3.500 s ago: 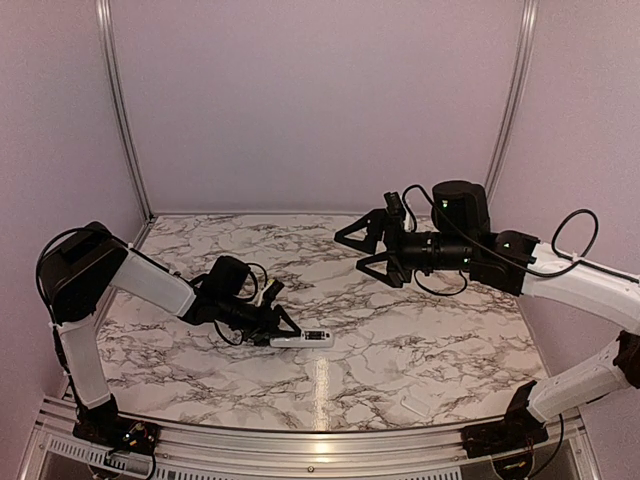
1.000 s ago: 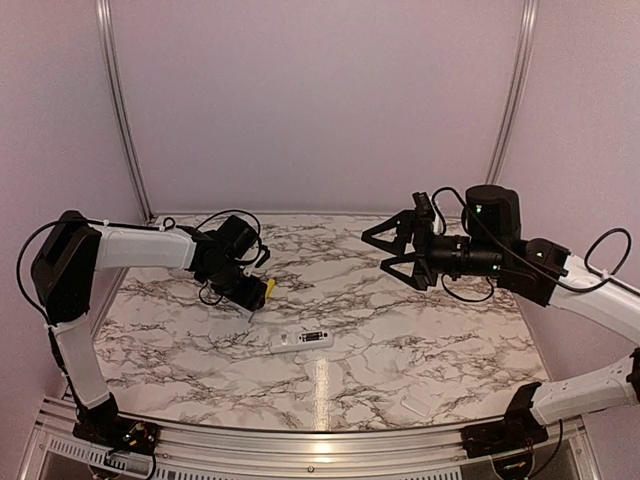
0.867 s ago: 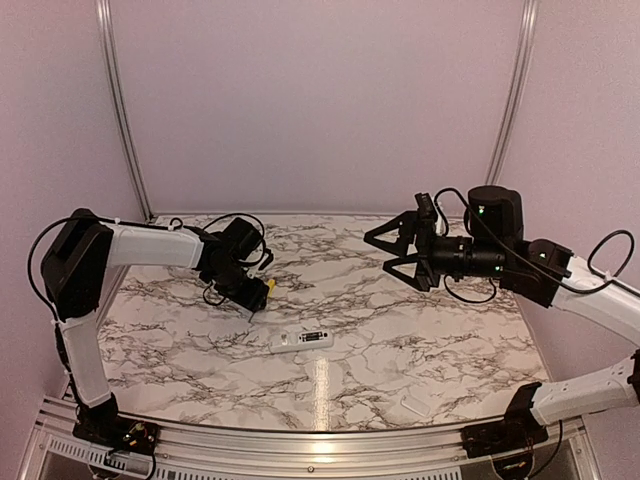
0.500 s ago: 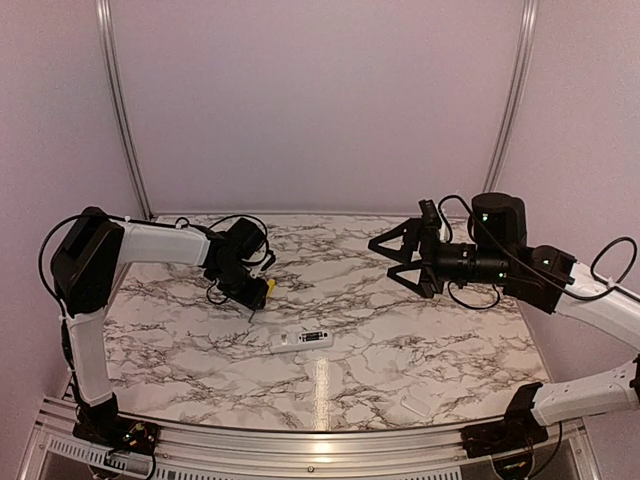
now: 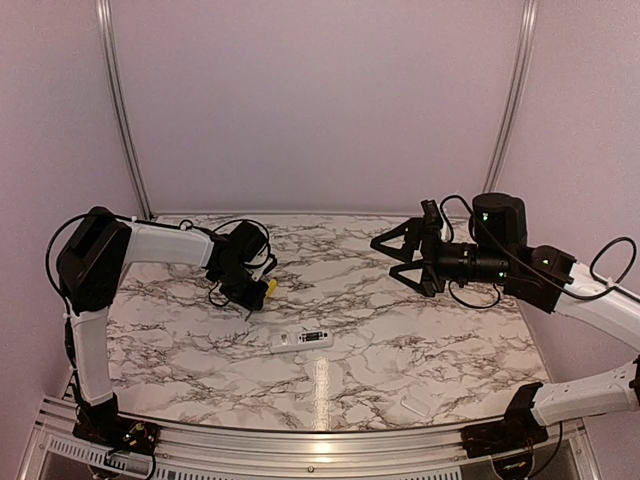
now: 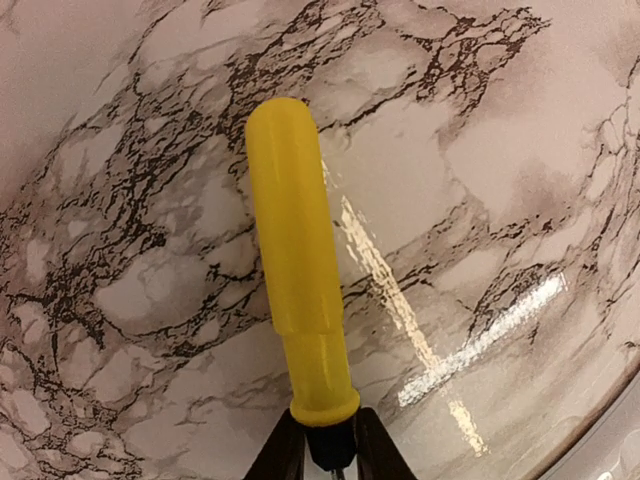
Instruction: Unload the batteries from the remote control
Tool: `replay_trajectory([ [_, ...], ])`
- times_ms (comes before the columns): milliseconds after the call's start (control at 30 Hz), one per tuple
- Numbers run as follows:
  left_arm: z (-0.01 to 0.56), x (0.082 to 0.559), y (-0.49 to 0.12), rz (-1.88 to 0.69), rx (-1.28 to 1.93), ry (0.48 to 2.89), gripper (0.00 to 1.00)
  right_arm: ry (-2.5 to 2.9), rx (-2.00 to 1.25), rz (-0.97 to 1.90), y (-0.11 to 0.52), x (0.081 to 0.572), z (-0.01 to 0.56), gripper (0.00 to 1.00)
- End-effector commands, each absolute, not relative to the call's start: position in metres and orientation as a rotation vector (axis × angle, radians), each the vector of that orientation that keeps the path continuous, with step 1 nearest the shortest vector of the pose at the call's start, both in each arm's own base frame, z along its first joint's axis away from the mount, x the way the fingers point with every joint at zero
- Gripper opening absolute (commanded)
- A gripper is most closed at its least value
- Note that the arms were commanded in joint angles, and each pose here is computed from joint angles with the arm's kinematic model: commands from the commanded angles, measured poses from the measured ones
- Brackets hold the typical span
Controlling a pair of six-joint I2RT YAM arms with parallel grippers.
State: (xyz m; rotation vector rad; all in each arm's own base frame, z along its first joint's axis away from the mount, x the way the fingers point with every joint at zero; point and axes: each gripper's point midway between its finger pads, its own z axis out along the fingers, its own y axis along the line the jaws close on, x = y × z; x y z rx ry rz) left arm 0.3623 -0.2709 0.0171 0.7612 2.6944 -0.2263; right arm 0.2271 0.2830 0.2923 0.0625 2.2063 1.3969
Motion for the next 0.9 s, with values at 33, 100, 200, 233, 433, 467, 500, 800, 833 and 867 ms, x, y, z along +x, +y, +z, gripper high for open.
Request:
replay_trajectory([
  [33,0.005,0.359,-0.27,-0.227,0.769,2.736,0.16,2.203,0.08,1.393,0.281,0.232,0.292,0.98],
  [100,0.007,0.358,-0.271,-0.234,0.768,2.734,0.15,2.206,0.081,1.393,0.281,0.232,0.291,0.99],
  [200,0.013,0.359,-0.273,-0.253,0.766,2.714,0.11,2.203,0.081,1.394,0.281,0.233,0.292,0.99],
  [233,0.016,0.36,-0.273,-0.258,0.763,2.704,0.1,2.202,0.08,1.394,0.282,0.234,0.292,0.99],
  [433,0.058,0.366,-0.273,-0.275,0.737,2.577,0.05,2.205,0.077,1.391,0.282,0.235,0.292,0.98],
  [467,0.065,0.365,-0.273,-0.283,0.74,2.552,0.04,2.207,0.075,1.389,0.282,0.234,0.292,0.98],
  [500,0.072,0.365,-0.273,-0.285,0.742,2.528,0.03,2.21,0.074,1.39,0.282,0.234,0.291,0.99],
  [800,0.132,0.364,-0.264,-0.216,0.711,2.319,0.0,2.247,0.096,1.37,0.281,0.235,0.296,0.98],
  [833,0.139,0.363,-0.264,-0.212,0.703,2.288,0.0,2.253,0.109,1.365,0.28,0.236,0.296,0.98],
  [867,0.147,0.362,-0.264,-0.212,0.692,2.252,0.0,2.26,0.123,1.363,0.28,0.236,0.297,0.98],
])
